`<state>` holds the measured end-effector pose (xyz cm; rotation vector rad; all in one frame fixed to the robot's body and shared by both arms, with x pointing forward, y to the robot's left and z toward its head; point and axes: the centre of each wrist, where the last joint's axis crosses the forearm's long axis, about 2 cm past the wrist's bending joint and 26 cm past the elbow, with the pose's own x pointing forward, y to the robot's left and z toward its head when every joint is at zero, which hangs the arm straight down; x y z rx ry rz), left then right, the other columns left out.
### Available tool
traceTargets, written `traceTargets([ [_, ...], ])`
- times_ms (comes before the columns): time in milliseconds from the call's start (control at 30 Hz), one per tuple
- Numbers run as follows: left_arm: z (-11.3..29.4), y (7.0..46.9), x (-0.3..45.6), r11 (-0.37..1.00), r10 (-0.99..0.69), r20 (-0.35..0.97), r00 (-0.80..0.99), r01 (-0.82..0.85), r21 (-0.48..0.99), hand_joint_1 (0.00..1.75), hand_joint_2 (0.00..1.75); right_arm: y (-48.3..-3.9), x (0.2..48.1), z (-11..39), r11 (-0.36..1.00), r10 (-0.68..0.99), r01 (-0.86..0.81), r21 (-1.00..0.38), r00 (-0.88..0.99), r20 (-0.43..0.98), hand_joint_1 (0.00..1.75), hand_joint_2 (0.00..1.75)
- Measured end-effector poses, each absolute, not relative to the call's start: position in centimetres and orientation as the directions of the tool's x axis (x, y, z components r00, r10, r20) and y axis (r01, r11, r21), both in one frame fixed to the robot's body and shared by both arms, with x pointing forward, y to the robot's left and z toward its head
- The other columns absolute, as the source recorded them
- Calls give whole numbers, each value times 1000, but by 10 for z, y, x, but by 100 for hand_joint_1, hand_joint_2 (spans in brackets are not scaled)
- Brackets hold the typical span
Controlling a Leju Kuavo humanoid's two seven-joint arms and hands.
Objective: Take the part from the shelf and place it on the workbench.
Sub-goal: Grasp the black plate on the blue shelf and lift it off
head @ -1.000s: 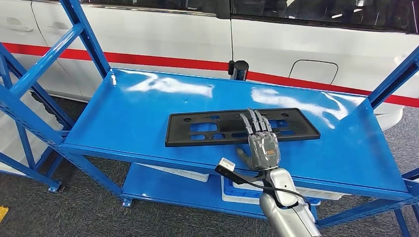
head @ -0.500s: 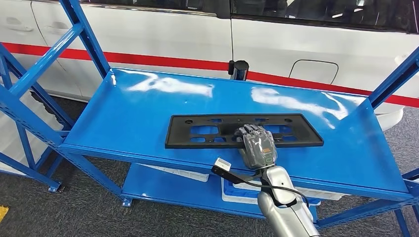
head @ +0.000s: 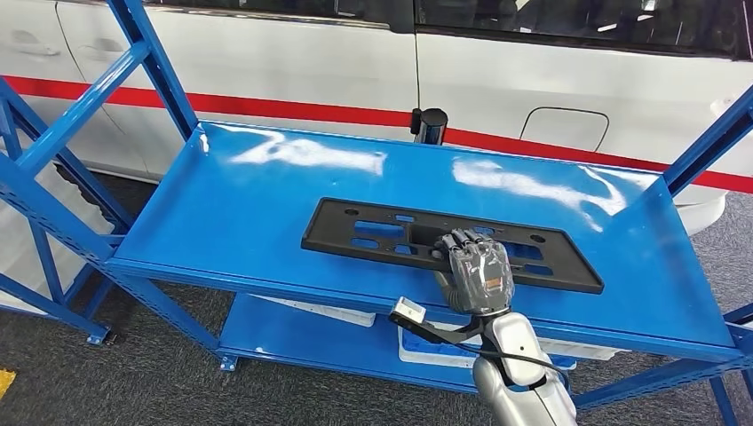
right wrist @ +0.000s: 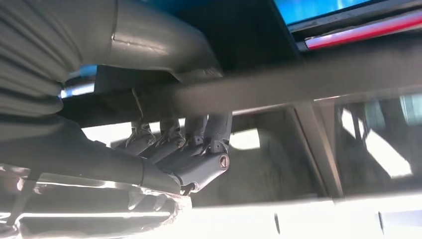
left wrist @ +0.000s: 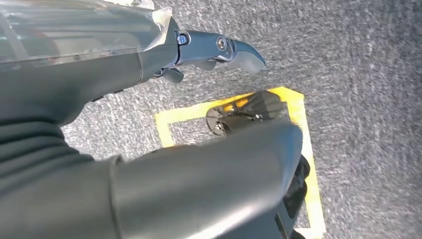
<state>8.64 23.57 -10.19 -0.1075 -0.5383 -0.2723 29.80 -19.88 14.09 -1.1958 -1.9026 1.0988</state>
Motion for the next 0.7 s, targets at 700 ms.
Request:
traceTargets([
  [700, -103, 237, 82, 970, -200, 504, 840, 241, -16, 0, 175, -199, 244, 185, 279, 898, 667, -691, -437, -59, 175, 0],
])
